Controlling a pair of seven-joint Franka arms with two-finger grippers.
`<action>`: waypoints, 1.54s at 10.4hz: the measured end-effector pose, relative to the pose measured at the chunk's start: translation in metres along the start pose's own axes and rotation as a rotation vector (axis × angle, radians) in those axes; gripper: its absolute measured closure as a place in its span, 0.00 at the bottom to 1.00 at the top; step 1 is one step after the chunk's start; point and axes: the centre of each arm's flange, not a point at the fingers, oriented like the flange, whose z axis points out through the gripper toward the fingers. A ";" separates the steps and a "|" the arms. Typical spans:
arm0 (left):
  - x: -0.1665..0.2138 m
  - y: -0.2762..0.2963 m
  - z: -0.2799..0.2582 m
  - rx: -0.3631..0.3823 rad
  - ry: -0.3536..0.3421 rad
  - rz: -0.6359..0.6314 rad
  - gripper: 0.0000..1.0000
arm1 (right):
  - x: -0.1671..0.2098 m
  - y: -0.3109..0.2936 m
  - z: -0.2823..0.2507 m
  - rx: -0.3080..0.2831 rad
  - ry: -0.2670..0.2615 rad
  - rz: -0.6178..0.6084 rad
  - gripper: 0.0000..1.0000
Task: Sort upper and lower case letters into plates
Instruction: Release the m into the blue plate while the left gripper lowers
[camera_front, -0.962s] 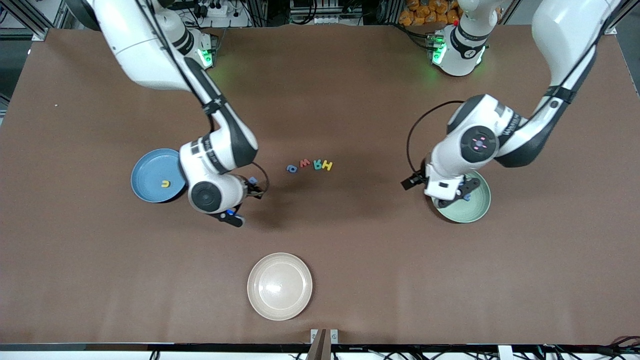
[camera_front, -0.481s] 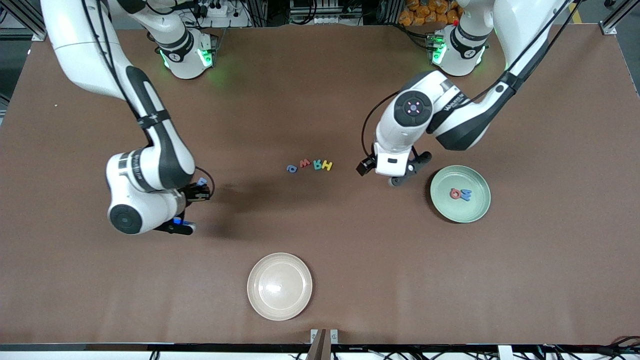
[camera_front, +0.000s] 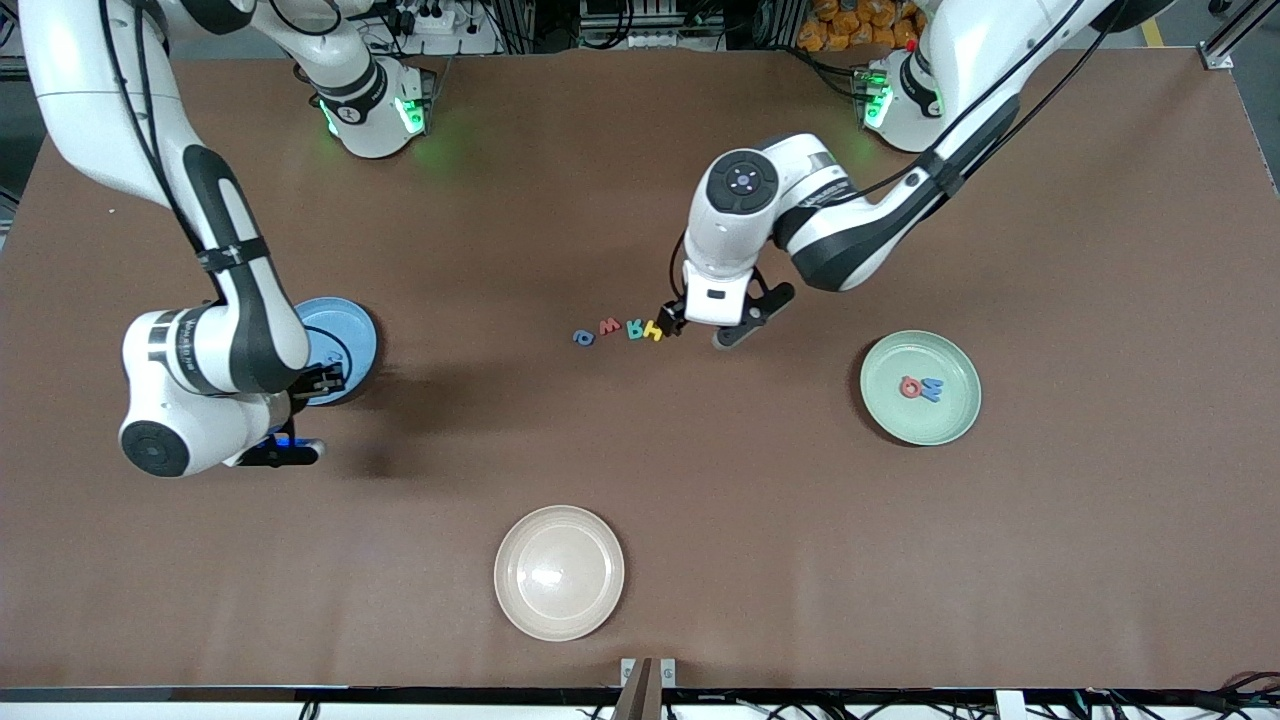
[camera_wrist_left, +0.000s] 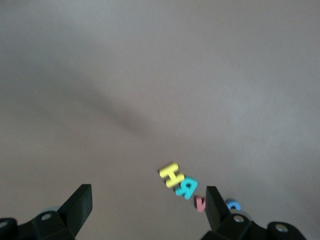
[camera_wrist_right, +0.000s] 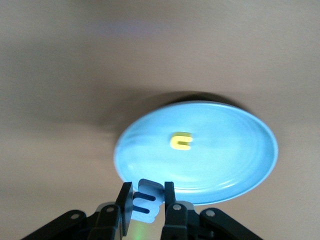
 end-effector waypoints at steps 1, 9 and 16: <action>-0.008 0.002 0.020 0.009 0.004 0.014 0.00 | -0.001 0.013 0.006 0.010 -0.009 -0.003 0.70; -0.046 0.009 0.106 0.030 0.078 0.028 0.00 | 0.000 0.028 0.028 0.023 -0.028 -0.033 0.48; -0.053 0.014 0.136 0.028 0.032 0.034 0.00 | 0.001 0.018 0.029 0.033 -0.025 -0.008 0.06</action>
